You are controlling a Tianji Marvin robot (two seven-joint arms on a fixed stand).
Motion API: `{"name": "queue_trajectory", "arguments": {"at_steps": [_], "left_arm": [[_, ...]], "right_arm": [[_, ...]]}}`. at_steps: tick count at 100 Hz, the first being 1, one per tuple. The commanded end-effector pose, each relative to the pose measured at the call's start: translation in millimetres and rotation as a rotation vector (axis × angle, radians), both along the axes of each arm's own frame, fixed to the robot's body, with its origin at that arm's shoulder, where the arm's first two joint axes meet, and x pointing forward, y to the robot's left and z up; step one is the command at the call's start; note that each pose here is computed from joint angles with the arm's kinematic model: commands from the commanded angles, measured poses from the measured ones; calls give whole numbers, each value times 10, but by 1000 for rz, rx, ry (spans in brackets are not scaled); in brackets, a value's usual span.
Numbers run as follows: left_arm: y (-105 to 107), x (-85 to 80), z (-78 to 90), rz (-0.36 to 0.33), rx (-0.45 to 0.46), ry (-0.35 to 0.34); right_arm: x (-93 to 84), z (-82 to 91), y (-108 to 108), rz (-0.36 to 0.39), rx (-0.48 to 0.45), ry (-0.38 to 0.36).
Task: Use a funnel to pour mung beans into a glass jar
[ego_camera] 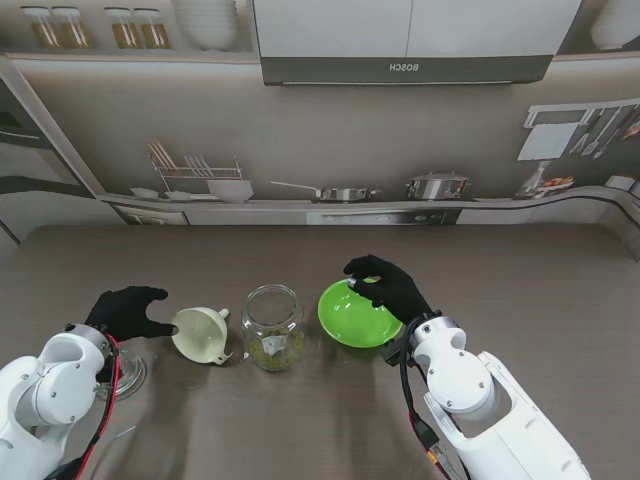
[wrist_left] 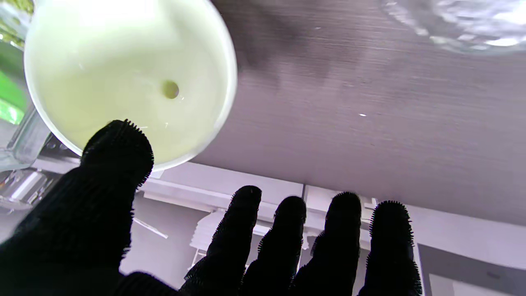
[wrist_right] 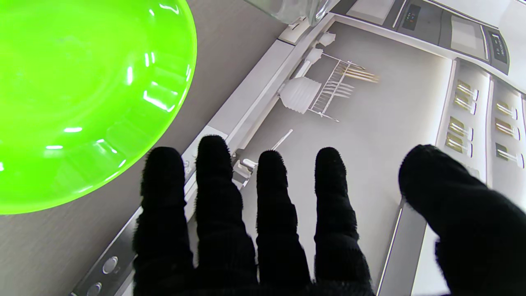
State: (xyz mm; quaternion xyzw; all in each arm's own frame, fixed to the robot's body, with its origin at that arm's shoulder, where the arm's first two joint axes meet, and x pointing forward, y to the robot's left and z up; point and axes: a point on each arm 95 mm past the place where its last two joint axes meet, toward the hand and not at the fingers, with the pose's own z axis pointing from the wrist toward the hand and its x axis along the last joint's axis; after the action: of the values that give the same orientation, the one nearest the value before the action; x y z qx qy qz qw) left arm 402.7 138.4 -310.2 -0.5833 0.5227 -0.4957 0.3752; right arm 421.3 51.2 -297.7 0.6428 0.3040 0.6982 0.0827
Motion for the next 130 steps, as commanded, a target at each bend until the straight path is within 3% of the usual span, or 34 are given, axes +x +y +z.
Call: {"name": "queue_trajectory", "arguments": {"at_steps": [1, 29, 76, 130], "left_arm": [[75, -66, 64, -4, 30, 23], [282, -226, 181, 4, 182, 52], [304, -309, -27, 3, 351, 179], [365, -391, -236, 69, 402, 296]], "right_arm": [[-16, -20, 30, 14, 2, 13], [-15, -24, 45, 22, 4, 14], [-17, -28, 47, 28, 8, 23], [-13, -28, 34, 28, 12, 28]]}}
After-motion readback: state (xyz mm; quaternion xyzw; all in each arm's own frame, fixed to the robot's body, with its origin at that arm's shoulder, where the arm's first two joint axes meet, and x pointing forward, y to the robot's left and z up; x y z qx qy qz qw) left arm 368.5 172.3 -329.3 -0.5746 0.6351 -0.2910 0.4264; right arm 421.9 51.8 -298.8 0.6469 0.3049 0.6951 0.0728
